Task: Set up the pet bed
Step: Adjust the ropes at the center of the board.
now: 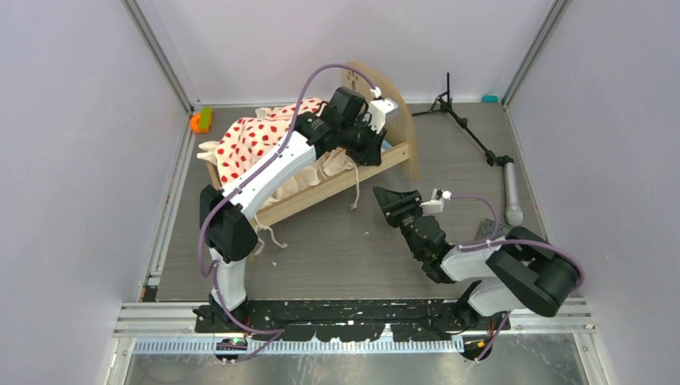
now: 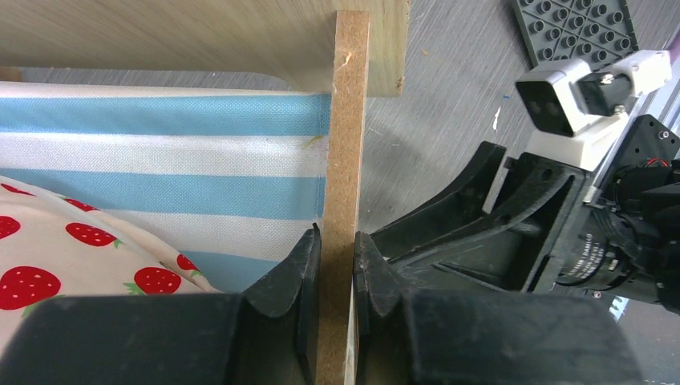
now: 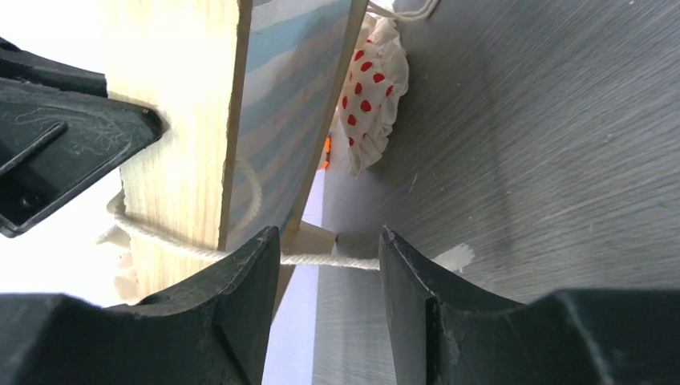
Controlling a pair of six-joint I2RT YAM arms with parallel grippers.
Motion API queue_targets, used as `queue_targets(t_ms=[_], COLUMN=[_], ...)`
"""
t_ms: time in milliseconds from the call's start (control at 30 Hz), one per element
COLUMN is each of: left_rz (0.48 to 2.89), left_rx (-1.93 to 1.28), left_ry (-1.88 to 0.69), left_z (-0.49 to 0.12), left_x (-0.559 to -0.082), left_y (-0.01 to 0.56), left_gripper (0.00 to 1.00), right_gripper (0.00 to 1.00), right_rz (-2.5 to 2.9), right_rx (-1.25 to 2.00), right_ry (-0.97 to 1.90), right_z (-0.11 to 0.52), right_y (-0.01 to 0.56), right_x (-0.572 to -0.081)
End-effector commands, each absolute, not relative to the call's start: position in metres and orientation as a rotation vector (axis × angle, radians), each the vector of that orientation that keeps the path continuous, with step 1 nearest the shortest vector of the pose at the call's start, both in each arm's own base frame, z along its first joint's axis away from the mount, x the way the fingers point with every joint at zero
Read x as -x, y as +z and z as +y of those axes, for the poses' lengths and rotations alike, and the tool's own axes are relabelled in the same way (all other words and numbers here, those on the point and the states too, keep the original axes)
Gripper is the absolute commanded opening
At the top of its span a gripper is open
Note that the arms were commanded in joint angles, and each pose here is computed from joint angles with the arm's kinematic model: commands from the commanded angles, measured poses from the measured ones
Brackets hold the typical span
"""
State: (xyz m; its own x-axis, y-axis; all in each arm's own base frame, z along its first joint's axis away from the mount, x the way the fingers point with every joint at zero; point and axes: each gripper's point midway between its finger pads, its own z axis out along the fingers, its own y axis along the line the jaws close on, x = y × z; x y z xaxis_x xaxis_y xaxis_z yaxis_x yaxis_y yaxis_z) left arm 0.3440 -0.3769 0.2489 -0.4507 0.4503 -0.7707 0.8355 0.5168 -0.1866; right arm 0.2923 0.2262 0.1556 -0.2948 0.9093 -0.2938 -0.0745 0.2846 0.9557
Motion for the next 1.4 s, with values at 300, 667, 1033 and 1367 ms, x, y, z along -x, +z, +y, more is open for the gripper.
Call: queue_targets(t_ms=[300, 667, 1033, 1367], left_rz=[1.778, 1.774, 1.774, 1.770], left_rx=[-0.954, -0.960, -0.969, -0.971], left_ry=[-0.828, -0.844, -0.861, -0.863], left_z=[-0.389, -0.390, -0.392, -0.392], left_x=[-0.353, -0.350, -0.348, -0.347], left_y=[0.360, 0.361, 0.360, 0.362], left_gripper=[0.00, 0.00, 0.00, 0.00], right_gripper=[0.54, 0.54, 0.54, 0.46], right_rz=[1.293, 1.299, 1.297, 1.312], right_rx=[-0.869, -0.894, -0.907, -0.928], right_ry=[1.419, 1.440, 1.442, 1.440], right_z=[0.247, 0.258, 0.265, 0.276], right_y=[0.206, 0.202, 0.200, 0.188], right_x=[-0.318, -0.327, -0.337, -0.349])
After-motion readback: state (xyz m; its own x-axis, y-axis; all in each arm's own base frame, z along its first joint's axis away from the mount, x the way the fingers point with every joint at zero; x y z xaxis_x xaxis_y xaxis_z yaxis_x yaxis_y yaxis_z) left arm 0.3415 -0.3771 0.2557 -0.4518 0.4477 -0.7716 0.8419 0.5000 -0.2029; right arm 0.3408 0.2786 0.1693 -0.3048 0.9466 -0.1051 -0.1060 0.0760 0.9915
